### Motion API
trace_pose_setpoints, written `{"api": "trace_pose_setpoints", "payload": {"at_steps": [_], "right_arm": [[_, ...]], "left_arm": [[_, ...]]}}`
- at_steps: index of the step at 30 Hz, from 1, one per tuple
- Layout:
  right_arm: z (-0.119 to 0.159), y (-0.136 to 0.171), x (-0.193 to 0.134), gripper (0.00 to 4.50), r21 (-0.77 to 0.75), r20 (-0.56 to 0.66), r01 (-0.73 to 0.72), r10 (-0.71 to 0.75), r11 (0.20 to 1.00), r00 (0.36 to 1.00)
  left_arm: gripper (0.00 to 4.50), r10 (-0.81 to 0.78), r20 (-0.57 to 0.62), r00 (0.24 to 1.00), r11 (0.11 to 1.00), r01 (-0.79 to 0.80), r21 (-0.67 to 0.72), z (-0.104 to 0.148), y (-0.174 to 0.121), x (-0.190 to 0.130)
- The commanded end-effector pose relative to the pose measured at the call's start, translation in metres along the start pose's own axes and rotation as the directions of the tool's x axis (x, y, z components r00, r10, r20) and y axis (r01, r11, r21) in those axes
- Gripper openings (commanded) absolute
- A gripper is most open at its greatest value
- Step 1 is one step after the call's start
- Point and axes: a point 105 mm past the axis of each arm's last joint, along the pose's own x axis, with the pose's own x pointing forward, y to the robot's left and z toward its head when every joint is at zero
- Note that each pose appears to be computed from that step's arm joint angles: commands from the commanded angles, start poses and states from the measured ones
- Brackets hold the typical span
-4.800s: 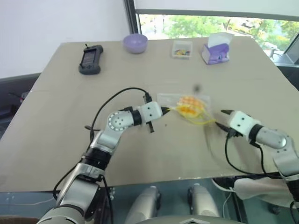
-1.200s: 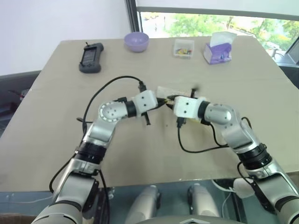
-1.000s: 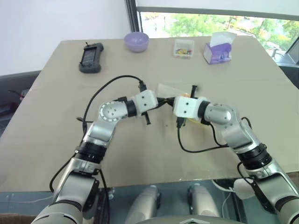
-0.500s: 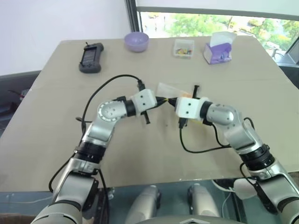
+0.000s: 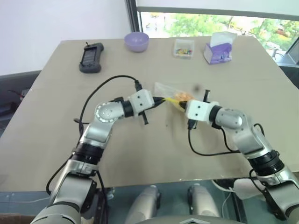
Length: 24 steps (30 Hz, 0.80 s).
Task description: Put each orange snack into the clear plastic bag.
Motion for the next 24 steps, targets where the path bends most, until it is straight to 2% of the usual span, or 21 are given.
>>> {"api": "trace_pose_setpoints", "payload": {"at_steps": [1, 12, 15, 17, 18, 20, 21, 22, 24], "right_arm": [[-0.016, -0.014, -0.013, 0.04, 0.008, -0.058, 0.064, -0.063, 0.998, 0.996], [-0.042, -0.02, -0.038, 0.04, 0.01, -0.145, 0.094, -0.091, 0.996, 0.985], [-0.033, -0.02, -0.036, 0.04, 0.075, -0.099, 0.102, -0.095, 0.992, 0.991], [-0.014, -0.019, -0.034, 0.04, 0.162, -0.012, 0.066, -0.065, 0.985, 0.998], [-0.006, -0.02, -0.033, 0.57, 0.177, 0.023, 0.058, -0.063, 0.982, 0.998], [0.005, -0.023, -0.032, 1.2, 0.195, 0.067, 0.059, -0.073, 0.979, 0.995], [0.009, -0.024, -0.032, 1.85, 0.204, 0.078, 0.057, -0.074, 0.977, 0.994], [0.013, -0.024, -0.031, 2.19, 0.209, 0.095, 0.046, -0.067, 0.977, 0.993], [0.02, -0.024, -0.031, 2.19, 0.224, 0.122, 0.026, -0.054, 0.974, 0.991]], "left_arm": [[0.0, 0.071, 0.057, 0.996, 0.996, -0.074, 0.047, 0.017, 0.019, -0.012], [0.0, 0.101, 0.06, 0.993, 0.994, -0.103, 0.025, 0.016, 0.024, -0.013], [0.0, 0.105, 0.06, 0.993, 0.994, -0.107, 0.023, 0.016, 0.025, -0.013], [0.0, 0.106, 0.055, 0.993, 0.994, -0.108, 0.024, 0.015, 0.025, -0.012], [0.0, 0.106, 0.053, 0.993, 0.994, -0.108, 0.025, 0.015, 0.024, -0.012], [0.0, 0.104, 0.05, 0.993, 0.994, -0.106, 0.029, 0.014, 0.023, -0.011], [0.0, 0.102, 0.048, 0.994, 0.994, -0.104, 0.032, 0.014, 0.022, -0.011], [0.0, 0.101, 0.046, 0.994, 0.994, -0.102, 0.034, 0.013, 0.022, -0.01], [0.0, 0.099, 0.044, 0.994, 0.994, -0.101, 0.037, 0.013, 0.021, -0.01]]}}
